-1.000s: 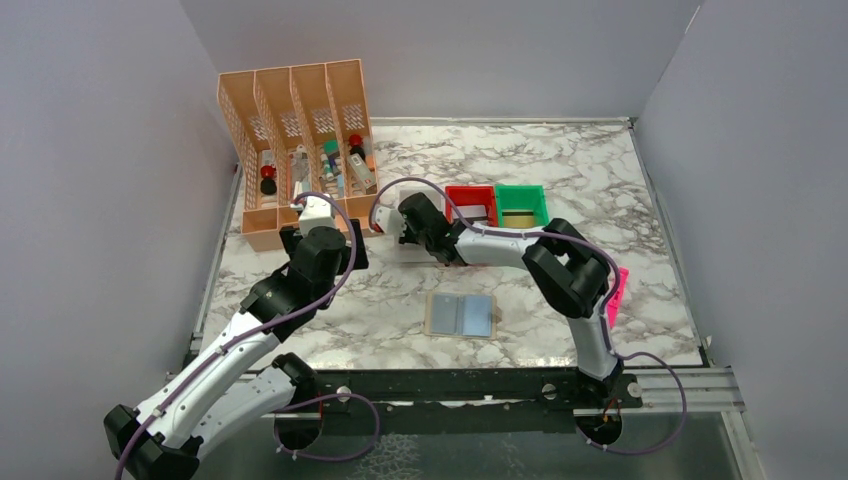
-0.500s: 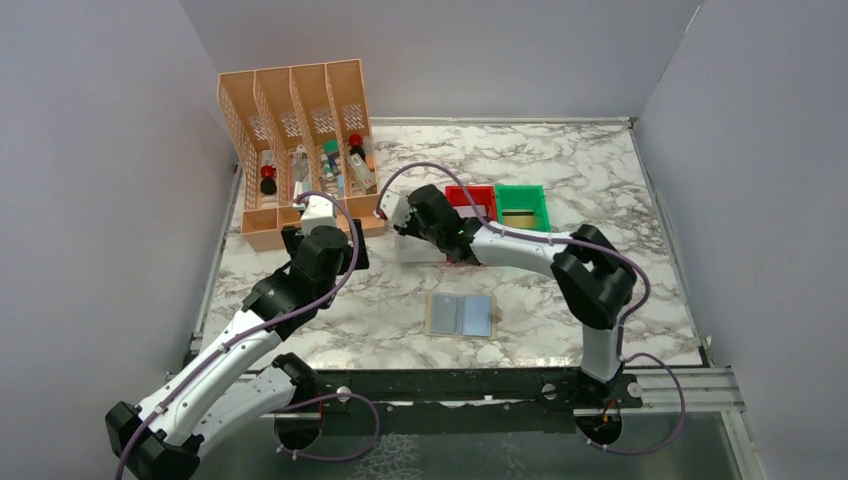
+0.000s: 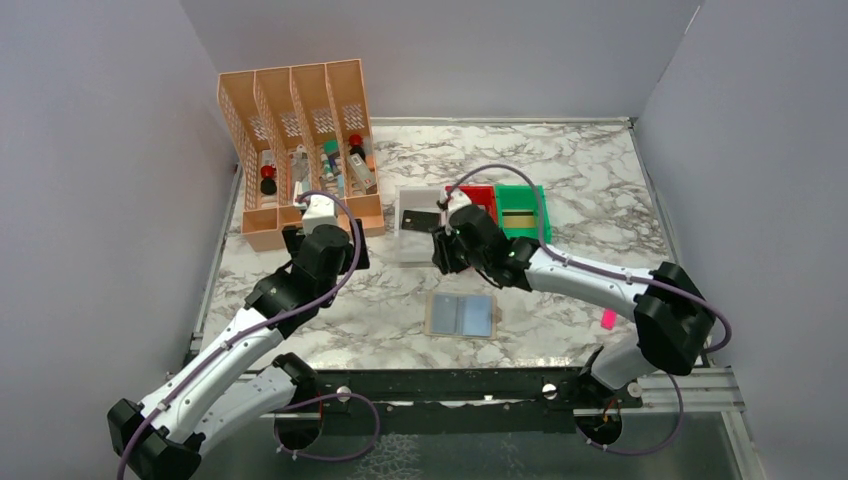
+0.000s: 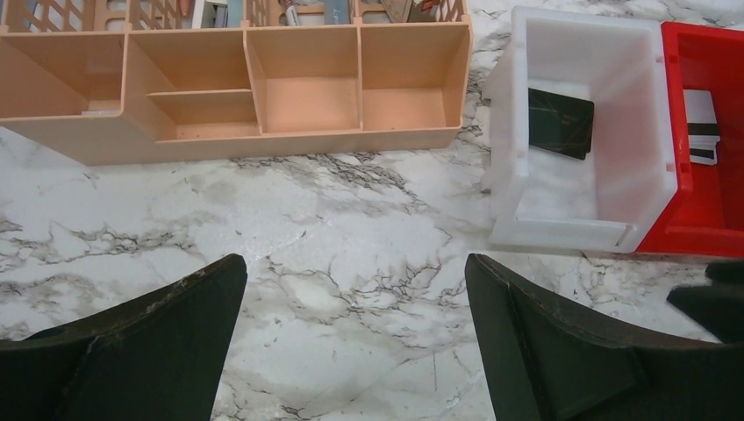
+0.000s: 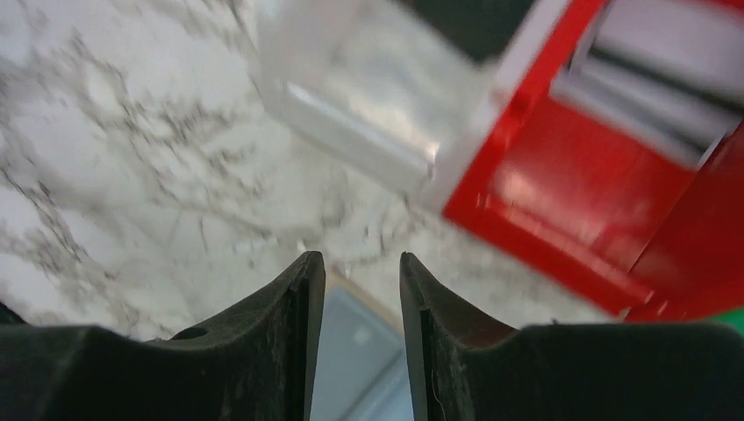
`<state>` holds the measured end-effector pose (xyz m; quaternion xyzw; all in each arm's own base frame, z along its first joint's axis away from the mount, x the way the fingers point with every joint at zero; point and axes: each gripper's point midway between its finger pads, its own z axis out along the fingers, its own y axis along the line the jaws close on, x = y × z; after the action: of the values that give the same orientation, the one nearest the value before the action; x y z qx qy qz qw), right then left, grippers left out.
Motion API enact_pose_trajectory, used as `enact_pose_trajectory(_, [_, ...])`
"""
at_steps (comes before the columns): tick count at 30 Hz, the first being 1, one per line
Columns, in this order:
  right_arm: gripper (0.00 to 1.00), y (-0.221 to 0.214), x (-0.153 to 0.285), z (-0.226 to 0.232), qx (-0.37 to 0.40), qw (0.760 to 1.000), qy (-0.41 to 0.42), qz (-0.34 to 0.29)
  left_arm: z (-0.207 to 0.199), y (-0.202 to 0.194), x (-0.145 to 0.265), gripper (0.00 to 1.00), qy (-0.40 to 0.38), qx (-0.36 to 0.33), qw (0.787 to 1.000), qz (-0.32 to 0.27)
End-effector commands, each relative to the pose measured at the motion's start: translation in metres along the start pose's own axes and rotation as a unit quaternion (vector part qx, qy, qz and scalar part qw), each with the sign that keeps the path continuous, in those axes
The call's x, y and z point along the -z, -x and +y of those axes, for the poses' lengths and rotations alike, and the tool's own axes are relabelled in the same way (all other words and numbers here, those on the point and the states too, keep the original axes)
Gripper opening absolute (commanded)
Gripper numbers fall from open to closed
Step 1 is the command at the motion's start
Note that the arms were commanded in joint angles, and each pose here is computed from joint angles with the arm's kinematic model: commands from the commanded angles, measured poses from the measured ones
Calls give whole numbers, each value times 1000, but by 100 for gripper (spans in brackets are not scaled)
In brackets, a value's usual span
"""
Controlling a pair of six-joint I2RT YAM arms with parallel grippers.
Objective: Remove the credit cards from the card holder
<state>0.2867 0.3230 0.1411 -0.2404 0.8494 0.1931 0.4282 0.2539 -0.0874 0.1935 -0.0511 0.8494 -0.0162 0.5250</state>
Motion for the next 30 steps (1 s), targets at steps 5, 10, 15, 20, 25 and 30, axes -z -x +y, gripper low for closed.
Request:
enact_pose_trajectory(5, [43, -118, 41, 0, -163, 974, -73, 139, 5, -8, -6, 99, 16, -7, 1000, 13])
enact_pose_trajectory(10, [44, -132, 39, 10, -137, 974, -85, 159, 4, -10, -8, 99, 17, -12, 1000, 19])
enact_pose_trajectory(15, [48, -136, 33, 22, -121, 973, -109, 162, 5, -10, -9, 99, 20, -12, 1000, 19])
enact_pose_trajectory(20, [49, -138, 26, 31, -109, 972, -121, 166, 5, -11, -9, 99, 20, -13, 999, 21])
enact_pose_trajectory(25, [51, -143, 20, 38, -95, 972, -125, 174, 4, -12, -10, 99, 19, -14, 999, 24])
enact_pose_trajectory(30, [54, -148, 14, 46, -88, 973, -111, 183, 4, -13, -10, 99, 20, -14, 999, 24])
